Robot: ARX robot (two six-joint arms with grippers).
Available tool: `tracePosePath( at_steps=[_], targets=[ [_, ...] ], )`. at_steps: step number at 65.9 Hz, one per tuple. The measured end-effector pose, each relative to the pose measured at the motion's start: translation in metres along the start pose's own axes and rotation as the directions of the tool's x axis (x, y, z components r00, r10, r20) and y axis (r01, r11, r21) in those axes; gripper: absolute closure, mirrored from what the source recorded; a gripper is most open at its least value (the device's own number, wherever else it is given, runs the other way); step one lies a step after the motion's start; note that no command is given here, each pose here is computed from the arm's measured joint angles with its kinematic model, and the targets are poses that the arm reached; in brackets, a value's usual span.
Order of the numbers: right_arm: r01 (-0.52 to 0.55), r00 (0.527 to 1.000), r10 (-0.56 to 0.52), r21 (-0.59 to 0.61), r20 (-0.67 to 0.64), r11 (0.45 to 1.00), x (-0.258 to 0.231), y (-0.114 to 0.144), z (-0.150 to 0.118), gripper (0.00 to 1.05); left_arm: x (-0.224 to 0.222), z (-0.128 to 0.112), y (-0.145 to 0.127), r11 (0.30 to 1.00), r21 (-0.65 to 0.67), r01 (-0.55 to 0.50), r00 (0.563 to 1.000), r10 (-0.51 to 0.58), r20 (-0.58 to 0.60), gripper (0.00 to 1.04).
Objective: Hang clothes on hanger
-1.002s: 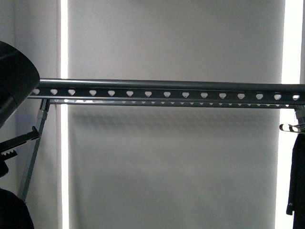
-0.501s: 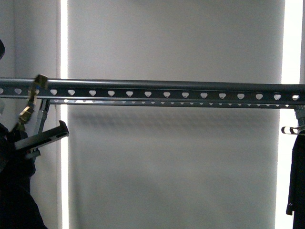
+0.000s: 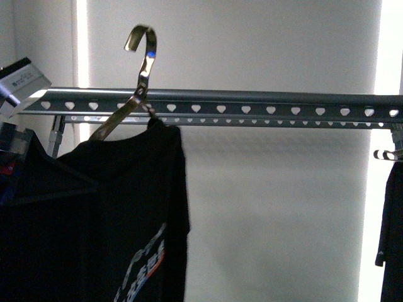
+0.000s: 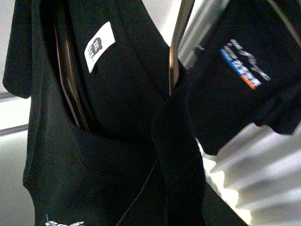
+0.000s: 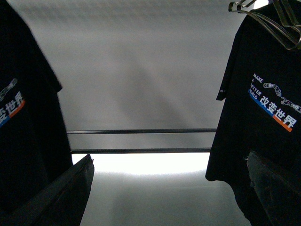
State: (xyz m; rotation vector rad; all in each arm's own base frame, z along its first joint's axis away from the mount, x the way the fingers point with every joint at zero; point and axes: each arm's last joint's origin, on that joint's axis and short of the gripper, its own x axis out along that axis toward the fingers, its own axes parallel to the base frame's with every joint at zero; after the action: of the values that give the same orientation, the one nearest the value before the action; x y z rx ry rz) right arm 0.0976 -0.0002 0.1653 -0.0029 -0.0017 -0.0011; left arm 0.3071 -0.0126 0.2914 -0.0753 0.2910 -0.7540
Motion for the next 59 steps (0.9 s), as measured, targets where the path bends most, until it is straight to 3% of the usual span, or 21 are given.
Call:
tracePosePath(
  at_steps=[9, 21, 33, 48, 59],
  targets=[
    [0.0, 1.0, 0.0, 0.0, 0.0, 1.0, 0.0, 0.0, 0.0, 0.07, 0.004, 0.008, 0.012, 0.958, 0.15, 0.246, 0.969, -0.238, -0.065, 1.01],
    [0.0, 1.0, 0.0, 0.0, 0.0, 1.0, 0.0, 0.0, 0.0, 0.07, 0.027, 0.013, 0.022, 0.873, 0.277, 0.402, 0.909, -0.344, -0.236, 1.01],
    [0.0, 1.0, 0.0, 0.0, 0.0, 1.0, 0.0, 0.0, 0.0, 0.07, 0.055, 0.017, 0.021, 0.788, 0.406, 0.463, 0.882, -0.36, -0.306, 1.01],
    [0.0, 1.0, 0.0, 0.0, 0.0, 1.0, 0.0, 0.0, 0.0, 0.07, 0.077, 0.052, 0.011, 0.704, 0.523, 0.481, 0.876, -0.41, -0.253, 1.0],
    [0.0, 1.0, 0.0, 0.0, 0.0, 1.0, 0.0, 0.0, 0.0, 0.07, 0.083, 0.071, 0.008, 0.681, 0.537, 0.498, 0.867, -0.402, -0.294, 1.0]
  ],
)
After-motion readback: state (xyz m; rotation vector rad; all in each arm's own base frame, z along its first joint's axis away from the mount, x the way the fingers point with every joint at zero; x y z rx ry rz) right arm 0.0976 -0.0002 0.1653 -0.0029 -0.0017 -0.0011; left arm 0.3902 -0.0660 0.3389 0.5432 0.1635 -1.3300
